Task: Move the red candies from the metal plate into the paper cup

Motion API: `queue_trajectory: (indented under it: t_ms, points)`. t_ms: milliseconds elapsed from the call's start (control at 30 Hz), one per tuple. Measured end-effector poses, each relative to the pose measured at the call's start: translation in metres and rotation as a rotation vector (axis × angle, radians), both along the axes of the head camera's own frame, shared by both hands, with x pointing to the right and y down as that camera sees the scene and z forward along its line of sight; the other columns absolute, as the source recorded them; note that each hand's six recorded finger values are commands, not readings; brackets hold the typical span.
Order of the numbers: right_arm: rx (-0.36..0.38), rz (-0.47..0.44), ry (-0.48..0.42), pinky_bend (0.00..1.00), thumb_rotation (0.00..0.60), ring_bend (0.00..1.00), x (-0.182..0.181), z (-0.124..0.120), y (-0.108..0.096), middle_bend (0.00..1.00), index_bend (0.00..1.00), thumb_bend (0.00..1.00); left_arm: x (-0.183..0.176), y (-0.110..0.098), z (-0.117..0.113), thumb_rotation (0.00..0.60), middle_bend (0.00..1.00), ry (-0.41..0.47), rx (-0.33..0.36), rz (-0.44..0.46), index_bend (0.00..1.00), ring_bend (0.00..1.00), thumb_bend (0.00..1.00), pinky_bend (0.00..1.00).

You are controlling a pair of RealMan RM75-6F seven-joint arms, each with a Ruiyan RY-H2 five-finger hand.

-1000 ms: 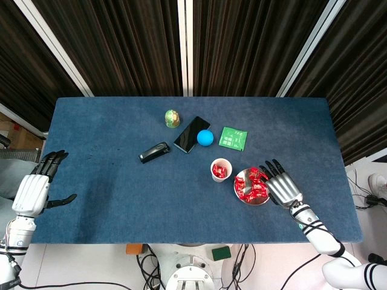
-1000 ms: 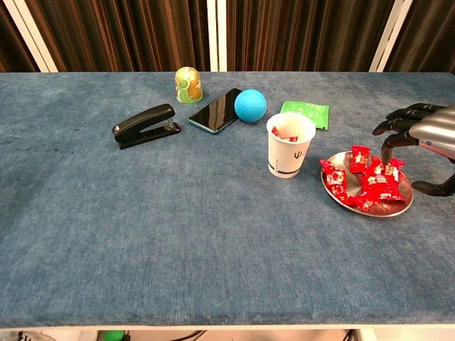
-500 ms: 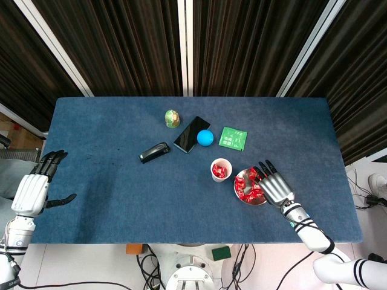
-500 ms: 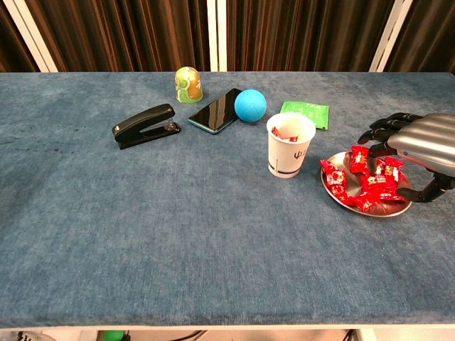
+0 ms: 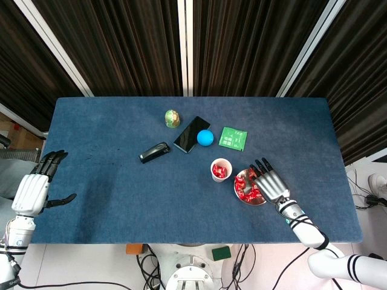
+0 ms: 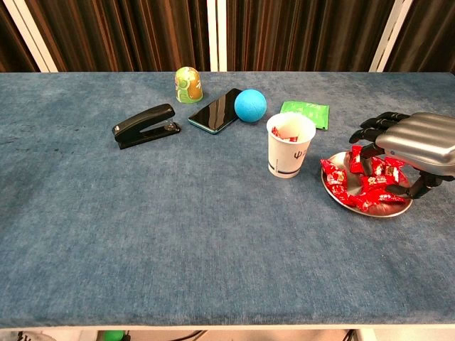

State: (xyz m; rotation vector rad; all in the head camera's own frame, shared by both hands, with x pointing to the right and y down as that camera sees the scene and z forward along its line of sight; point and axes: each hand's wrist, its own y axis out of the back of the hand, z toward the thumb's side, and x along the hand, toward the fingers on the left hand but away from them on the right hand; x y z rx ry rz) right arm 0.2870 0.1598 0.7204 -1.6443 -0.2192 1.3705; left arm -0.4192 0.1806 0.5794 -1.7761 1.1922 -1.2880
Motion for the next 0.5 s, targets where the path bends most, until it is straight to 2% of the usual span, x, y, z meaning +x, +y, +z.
queue_trajectory:
  t_ms: [500]
  points:
    - [0.004,-0.033,0.04,0.0,0.6,0.0,-0.0069,0.0039,-0.0043,0.08,0.49,0.35,-0.0002,0.0,0.0009,0.6,0.07,-0.003,-0.002,0.0,0.1,0.05,0.09,0.22]
